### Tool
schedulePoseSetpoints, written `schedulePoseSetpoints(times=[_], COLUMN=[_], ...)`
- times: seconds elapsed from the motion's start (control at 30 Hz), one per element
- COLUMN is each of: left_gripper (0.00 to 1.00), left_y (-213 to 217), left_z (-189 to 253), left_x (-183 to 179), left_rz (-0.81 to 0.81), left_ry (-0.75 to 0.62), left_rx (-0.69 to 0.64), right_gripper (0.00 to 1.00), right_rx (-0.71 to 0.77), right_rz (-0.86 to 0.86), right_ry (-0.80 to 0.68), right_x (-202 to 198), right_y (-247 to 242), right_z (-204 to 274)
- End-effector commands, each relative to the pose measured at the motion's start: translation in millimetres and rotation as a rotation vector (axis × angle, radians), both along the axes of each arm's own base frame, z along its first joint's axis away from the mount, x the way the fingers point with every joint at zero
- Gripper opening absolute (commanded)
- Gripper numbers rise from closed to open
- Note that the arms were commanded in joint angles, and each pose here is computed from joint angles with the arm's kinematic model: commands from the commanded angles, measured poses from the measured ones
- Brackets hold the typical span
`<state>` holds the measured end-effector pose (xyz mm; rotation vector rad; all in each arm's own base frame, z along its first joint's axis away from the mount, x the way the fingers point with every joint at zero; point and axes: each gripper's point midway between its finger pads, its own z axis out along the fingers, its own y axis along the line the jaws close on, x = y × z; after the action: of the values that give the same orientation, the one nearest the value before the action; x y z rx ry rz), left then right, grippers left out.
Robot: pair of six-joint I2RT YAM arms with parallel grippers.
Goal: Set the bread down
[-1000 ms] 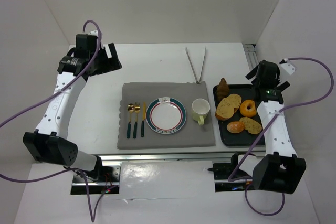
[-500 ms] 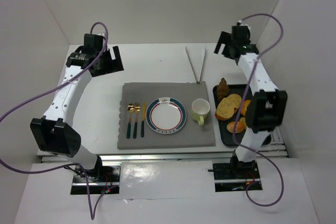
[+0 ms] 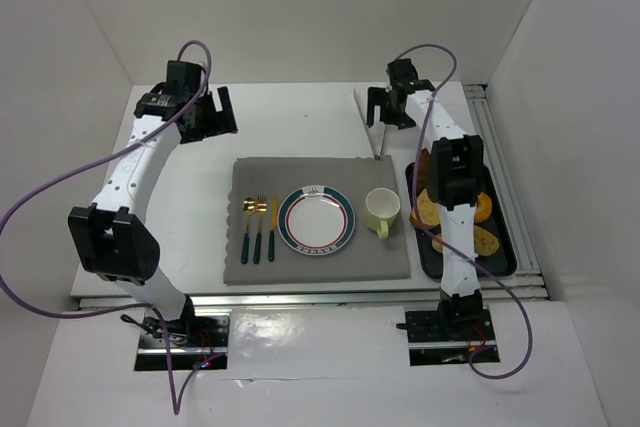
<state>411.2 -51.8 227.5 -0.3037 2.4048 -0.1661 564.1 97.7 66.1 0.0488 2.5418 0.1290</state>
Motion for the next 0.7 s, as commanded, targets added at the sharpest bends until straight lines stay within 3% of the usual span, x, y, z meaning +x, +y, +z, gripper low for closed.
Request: schedulePoseSetpoints(times=[0.0,0.3,0.53,0.67], left_gripper=[0.99,0.99,0.99,0.99], left_y=[3.7,1.0,-0.9,-2.5], left_z=[7.2,-1.5,-5.6,-8.3], left_x=[12.2,19.9,23.1,23.2], left_rz=[0.002,-0.005,-0.011,-0.017], left_ry=[-0.031,-0.010,0.000,0.002], left_rx=[0.012,0.006,0.000,-0.006], right_gripper=[1.00,1.00,1.00,0.98], right_rx=[0.016,0.016,-0.129,-0.123], right_rz=[0.047,0.101,-0.040,-0.090], right_ry=[-0.052,-0.030,-0.079,-0.111], right_x=[7.3,2.4,11.8,25.1], right_y=[13.3,37.5,26.4,25.9], right_z=[15.7,-14.3,-37.4,-48.9])
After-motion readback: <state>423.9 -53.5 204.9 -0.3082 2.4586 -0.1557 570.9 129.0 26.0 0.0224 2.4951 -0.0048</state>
